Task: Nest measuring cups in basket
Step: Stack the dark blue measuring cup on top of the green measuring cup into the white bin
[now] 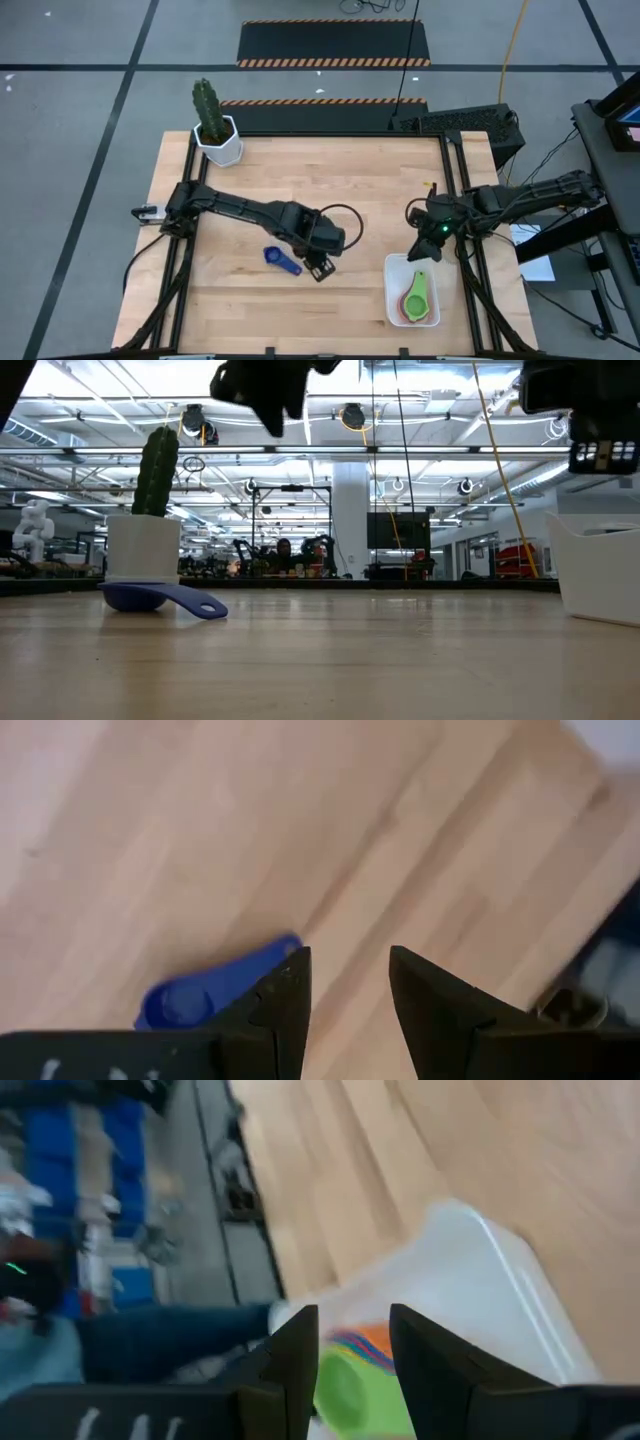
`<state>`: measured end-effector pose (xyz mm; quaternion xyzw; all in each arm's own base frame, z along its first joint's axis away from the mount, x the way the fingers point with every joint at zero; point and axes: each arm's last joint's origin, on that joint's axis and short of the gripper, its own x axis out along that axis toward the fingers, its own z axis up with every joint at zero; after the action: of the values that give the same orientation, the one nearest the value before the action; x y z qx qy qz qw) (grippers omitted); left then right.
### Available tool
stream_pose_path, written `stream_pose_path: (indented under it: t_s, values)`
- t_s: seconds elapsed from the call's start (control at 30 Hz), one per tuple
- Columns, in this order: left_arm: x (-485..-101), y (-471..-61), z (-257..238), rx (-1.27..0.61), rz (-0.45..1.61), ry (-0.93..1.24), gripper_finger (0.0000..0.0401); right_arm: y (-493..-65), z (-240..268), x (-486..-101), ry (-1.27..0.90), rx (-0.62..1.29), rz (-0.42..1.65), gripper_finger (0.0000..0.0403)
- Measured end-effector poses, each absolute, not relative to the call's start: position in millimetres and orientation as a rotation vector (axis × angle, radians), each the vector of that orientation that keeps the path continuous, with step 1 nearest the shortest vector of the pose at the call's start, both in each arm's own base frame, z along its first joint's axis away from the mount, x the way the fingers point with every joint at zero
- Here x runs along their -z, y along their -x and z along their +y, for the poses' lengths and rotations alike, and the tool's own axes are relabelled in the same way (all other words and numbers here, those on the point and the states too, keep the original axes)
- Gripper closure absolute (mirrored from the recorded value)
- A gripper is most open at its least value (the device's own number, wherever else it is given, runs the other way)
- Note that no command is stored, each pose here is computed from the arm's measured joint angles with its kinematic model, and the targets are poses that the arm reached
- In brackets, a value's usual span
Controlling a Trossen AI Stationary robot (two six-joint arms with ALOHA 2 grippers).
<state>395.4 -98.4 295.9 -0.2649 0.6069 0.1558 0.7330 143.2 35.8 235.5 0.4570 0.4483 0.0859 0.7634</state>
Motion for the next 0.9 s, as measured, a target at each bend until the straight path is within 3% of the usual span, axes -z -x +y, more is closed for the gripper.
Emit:
stream_pose_path:
  t_s: [0.13, 0.37, 0.9]
  values:
    - [-274, -393, -89, -0.243, 1.480, 0.635, 0.0263, -151, 36, -244, -1.077, -0.192, 0.871, 0.0283]
    - [-219, -365, -65, -0.320, 1.825, 0.695, 0.0263, -157, 36, -252, -1.197, -0.144, 0.765, 0.0283]
    - [-188, -338, -79, 0.133, 1.914, 0.019, 0.0263, -161, 48, -262, -1.291, -0.089, 0.610, 0.0283]
